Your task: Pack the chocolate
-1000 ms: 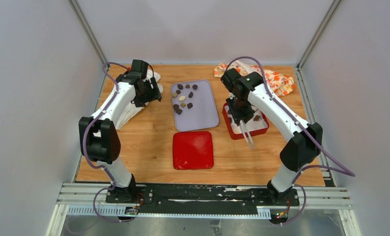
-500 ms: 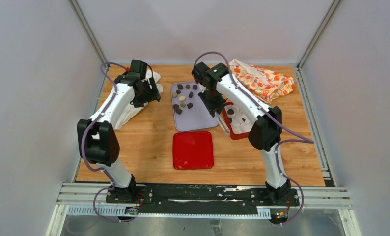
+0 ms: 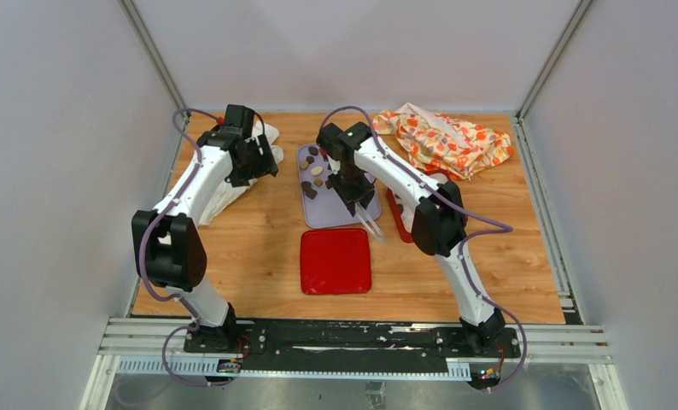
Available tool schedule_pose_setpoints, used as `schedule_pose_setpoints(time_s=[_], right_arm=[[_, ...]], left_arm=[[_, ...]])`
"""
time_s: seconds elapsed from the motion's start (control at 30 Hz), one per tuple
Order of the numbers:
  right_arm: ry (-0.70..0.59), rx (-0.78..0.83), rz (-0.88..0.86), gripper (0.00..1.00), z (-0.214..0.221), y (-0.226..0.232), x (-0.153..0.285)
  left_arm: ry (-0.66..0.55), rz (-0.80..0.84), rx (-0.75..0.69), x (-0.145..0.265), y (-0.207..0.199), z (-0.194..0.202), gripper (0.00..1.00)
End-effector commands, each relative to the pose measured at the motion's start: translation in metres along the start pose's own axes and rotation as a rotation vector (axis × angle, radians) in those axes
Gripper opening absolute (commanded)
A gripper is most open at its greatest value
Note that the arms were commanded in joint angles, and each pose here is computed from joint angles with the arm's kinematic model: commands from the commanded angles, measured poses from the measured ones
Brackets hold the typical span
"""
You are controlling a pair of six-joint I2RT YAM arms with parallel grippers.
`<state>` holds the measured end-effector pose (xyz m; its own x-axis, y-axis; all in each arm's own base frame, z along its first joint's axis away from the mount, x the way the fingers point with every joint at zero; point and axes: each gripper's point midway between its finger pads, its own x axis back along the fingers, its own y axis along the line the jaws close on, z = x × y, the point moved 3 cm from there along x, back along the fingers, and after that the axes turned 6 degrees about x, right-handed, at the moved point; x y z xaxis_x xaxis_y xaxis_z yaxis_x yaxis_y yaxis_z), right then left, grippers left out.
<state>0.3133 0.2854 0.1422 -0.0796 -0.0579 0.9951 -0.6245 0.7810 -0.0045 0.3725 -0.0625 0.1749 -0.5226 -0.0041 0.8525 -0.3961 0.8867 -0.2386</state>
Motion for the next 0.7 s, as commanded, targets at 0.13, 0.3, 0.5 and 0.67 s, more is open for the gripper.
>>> schedule_pose_setpoints(time_s=[0.13, 0.3, 0.5, 0.67], right_arm=[[0.008, 0.031, -0.036, 0.43, -0.006, 0.015, -0.013], [0.001, 0.024, -0.019, 0.44, -0.011, 0.013, -0.019], [-0.022, 0.019, -0.007, 0.47, -0.018, 0.012, -0.025], [-0.044, 0.013, 0.008, 0.47, -0.024, 0.01, -0.026]], left_arm=[[-0.021, 0.003, -0.003, 0.007, 0.005, -0.003, 0.77], [-0.021, 0.006, -0.003, 0.007, 0.005, -0.004, 0.77], [-0.021, 0.008, -0.005, 0.008, 0.005, -0.004, 0.77], [-0.023, 0.007, -0.006, 0.009, 0.005, -0.004, 0.77]])
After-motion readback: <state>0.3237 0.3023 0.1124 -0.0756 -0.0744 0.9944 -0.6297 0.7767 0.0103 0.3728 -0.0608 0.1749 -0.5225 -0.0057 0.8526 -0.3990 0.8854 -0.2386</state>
